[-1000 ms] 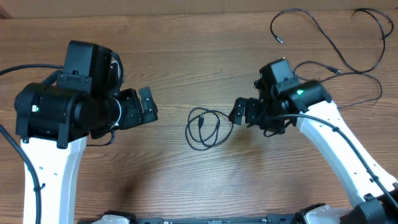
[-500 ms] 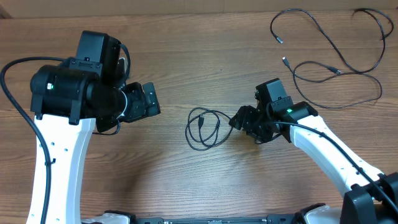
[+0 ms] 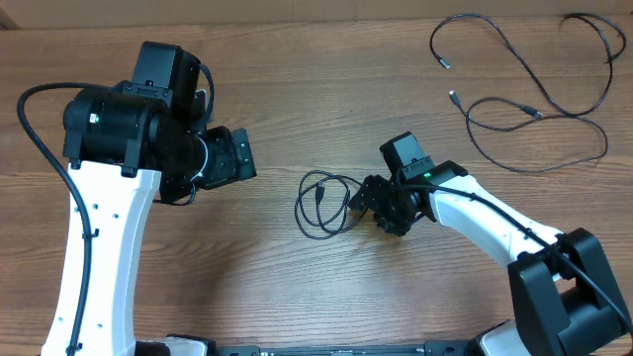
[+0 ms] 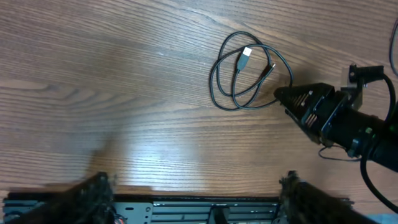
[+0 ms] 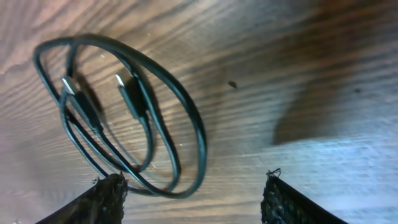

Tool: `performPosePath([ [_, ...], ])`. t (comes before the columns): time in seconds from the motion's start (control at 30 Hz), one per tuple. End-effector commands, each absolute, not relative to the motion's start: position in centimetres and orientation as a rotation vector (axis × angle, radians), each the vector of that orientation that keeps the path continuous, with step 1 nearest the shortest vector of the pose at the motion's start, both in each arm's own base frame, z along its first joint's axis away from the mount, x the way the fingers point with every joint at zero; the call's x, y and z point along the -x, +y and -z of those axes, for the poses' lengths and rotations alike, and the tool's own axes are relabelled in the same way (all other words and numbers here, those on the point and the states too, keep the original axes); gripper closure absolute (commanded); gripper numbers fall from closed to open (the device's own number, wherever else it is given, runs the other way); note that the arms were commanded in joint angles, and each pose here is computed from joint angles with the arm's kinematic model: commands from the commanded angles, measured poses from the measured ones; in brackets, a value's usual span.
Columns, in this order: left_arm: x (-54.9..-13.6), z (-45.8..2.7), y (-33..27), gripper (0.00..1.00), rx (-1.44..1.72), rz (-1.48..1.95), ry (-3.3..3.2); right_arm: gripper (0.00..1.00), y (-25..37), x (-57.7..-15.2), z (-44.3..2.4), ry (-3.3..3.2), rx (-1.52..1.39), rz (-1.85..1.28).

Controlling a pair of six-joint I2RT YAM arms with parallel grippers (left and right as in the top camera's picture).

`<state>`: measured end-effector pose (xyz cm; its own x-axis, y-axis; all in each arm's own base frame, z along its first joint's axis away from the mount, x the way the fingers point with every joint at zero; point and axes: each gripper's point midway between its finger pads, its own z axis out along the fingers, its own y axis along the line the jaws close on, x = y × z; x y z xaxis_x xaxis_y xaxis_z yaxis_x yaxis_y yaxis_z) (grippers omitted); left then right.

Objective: Untangle cables

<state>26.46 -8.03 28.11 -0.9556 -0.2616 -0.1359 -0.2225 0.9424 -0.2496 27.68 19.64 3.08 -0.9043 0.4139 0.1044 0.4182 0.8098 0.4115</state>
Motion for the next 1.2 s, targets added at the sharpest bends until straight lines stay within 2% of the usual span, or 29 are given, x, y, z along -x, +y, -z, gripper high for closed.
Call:
performPosePath([
  [0.0, -26.3, -28.2, -8.5, 0.19, 0.328, 0.366, 2.934, 0.32, 19.6, -27.6, -2.3, -2.967, 0.703, 0.661],
  [0.1, -26.2, -28.3, -8.9, 0.21, 0.327, 0.409, 2.939, 0.41, 19.3, -27.5, -1.6, -2.977, 0.711, 0.609],
  [0.17, -26.1, -28.4, -9.2, 0.21, 0.323, 0.434, 2.941, 0.40, 19.0, -27.5, -1.1, -2.990, 0.718, 0.566],
  [0.33, -26.1, -28.4, -9.3, 0.27, 0.228, 0.431, 2.943, 0.41, 19.1, -27.4, -0.9, -2.991, 0.711, 0.558],
  [0.53, -25.2, -29.3, -12.2, 0.34, -0.027, 0.663, 2.930, 0.49, 19.4, -27.3, -1.0, -2.978, 0.698, 0.581],
  [0.67, -23.8, -29.5, -13.9, 0.34, -0.118, 0.715, 2.937, 0.52, 19.8, -27.4, -1.2, -2.972, 0.690, 0.614],
  [0.83, -21.8, -28.7, -14.5, 0.28, -0.149, 0.612, 2.974, 0.55, 19.9, -27.5, -1.2, -2.975, 0.690, 0.620],
  [1.03, -20.7, -26.1, -11.3, 0.23, 0.139, 0.265, 3.021, 0.78, 20.6, -27.9, -1.5, -2.967, 0.674, 0.684],
  [1.13, -20.7, -24.6, -9.3, 0.21, 0.327, 0.105, 3.021, 0.96, 20.8, -28.2, -1.7, -2.976, 0.669, 0.709],
  [1.17, -20.9, -24.1, -8.8, 0.20, 0.359, 0.072, 3.017, 0.96, 20.9, -28.3, -1.8, -2.977, 0.668, 0.713],
])
